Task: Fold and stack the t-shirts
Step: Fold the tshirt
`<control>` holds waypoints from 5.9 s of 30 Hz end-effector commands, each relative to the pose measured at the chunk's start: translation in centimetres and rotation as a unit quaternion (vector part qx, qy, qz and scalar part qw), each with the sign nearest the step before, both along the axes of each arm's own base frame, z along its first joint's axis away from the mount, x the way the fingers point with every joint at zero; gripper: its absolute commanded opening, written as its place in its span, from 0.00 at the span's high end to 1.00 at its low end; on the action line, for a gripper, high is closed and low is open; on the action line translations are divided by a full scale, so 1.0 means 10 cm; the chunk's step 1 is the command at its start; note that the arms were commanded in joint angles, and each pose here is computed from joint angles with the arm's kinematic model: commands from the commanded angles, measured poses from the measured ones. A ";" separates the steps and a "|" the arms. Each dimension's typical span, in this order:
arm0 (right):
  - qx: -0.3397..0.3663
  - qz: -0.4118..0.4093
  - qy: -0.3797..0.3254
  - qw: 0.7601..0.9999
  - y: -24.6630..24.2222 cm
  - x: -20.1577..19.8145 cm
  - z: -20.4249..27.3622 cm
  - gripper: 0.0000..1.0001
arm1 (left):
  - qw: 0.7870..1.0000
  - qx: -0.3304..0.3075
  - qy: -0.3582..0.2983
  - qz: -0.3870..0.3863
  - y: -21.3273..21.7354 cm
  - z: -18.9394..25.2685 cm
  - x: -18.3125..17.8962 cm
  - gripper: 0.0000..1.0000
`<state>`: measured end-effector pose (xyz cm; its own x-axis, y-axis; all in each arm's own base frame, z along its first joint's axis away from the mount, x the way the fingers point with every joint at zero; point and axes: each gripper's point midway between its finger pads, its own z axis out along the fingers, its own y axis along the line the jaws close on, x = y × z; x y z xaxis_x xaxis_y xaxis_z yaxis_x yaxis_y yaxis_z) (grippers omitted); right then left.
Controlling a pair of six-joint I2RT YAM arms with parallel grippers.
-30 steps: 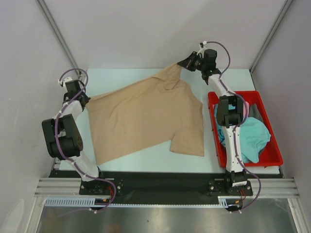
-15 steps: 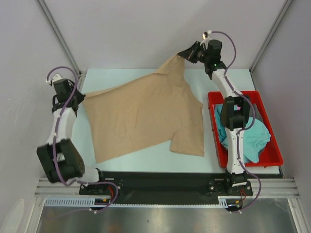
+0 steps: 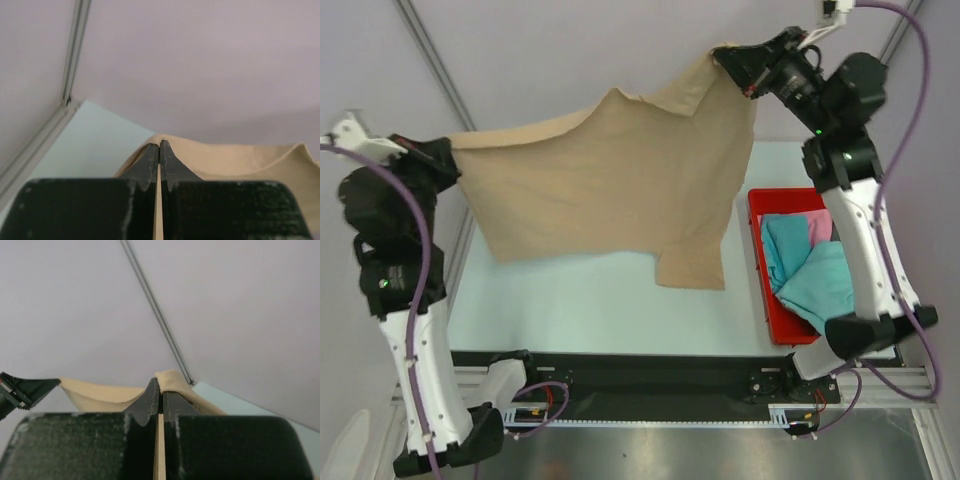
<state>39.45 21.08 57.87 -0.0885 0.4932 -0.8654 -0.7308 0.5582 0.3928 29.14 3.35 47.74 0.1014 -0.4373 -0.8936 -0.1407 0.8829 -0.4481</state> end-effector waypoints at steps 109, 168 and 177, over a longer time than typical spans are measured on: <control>-0.182 -0.094 0.544 0.814 -0.35 0.69 -4.39 0.93 | 0.809 -0.047 0.574 0.117 0.88 -4.48 -0.01 1.00; 0.115 -0.129 0.628 0.759 -0.15 2.26 -5.27 0.73 | 0.849 -0.142 0.506 0.049 0.93 -4.48 0.65 0.60; 0.035 -0.125 0.447 0.885 -0.30 2.65 -4.74 1.00 | 0.819 -0.151 0.547 0.082 0.99 -4.73 0.50 0.70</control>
